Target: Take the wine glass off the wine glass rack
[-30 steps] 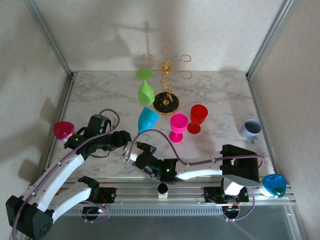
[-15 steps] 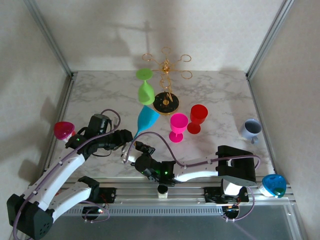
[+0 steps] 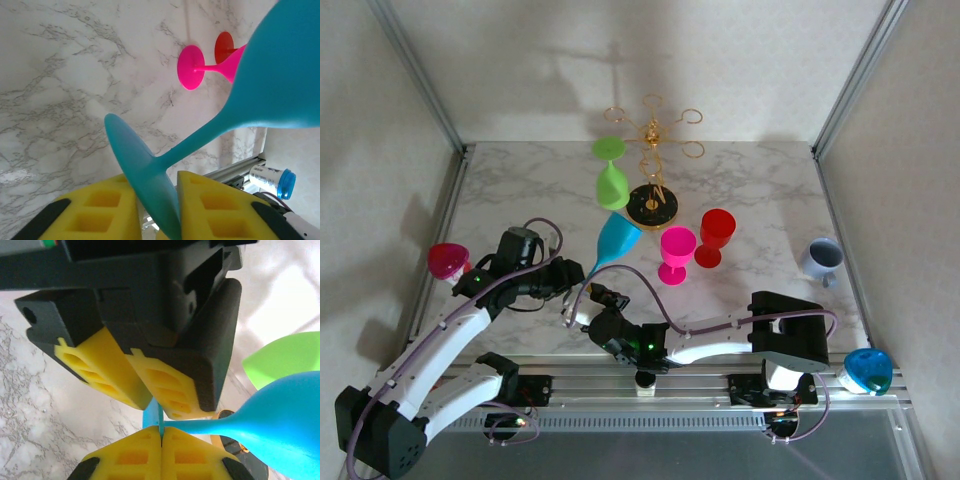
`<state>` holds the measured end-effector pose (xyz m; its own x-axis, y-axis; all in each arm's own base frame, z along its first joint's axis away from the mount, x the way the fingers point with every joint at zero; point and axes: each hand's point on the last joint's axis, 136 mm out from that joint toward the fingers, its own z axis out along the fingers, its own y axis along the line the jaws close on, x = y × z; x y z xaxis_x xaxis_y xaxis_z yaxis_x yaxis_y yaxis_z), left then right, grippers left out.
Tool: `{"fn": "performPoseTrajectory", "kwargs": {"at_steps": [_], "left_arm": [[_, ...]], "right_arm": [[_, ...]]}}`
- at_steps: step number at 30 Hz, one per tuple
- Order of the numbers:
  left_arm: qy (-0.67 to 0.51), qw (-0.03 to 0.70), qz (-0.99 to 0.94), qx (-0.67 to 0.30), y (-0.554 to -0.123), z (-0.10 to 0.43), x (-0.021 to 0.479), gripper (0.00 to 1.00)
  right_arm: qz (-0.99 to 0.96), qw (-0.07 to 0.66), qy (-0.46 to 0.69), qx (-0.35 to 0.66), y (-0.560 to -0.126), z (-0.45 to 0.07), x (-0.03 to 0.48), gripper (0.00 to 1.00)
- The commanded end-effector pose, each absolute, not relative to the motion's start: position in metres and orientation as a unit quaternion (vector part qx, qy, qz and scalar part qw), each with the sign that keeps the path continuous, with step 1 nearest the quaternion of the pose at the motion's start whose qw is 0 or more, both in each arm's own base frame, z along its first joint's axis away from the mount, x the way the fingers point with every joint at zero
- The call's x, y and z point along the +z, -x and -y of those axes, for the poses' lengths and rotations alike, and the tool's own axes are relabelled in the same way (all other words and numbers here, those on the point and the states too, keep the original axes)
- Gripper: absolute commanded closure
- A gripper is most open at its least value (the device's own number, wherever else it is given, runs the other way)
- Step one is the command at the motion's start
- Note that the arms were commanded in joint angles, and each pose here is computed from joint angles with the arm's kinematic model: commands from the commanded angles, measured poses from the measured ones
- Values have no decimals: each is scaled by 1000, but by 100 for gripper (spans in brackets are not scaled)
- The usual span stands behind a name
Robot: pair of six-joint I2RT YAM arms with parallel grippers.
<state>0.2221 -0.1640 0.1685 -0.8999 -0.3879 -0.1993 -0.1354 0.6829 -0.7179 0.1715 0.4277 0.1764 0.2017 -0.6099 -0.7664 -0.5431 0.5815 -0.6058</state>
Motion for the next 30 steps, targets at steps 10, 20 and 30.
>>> {"fn": "performPoseTrajectory", "kwargs": {"at_steps": [10,20,30], "left_arm": [[152,163,-905,-361,-221,160,154,100],[154,185,-894,-378,-225,162,157,100],[155,214,-876,-403,-233,165,162,100]], "right_arm": [[-639,647,413,47,-162,-427,219,100],[-655,625,412,102,-151,-424,233,87],[-696,572,401,165,-138,-413,252,77]]}}
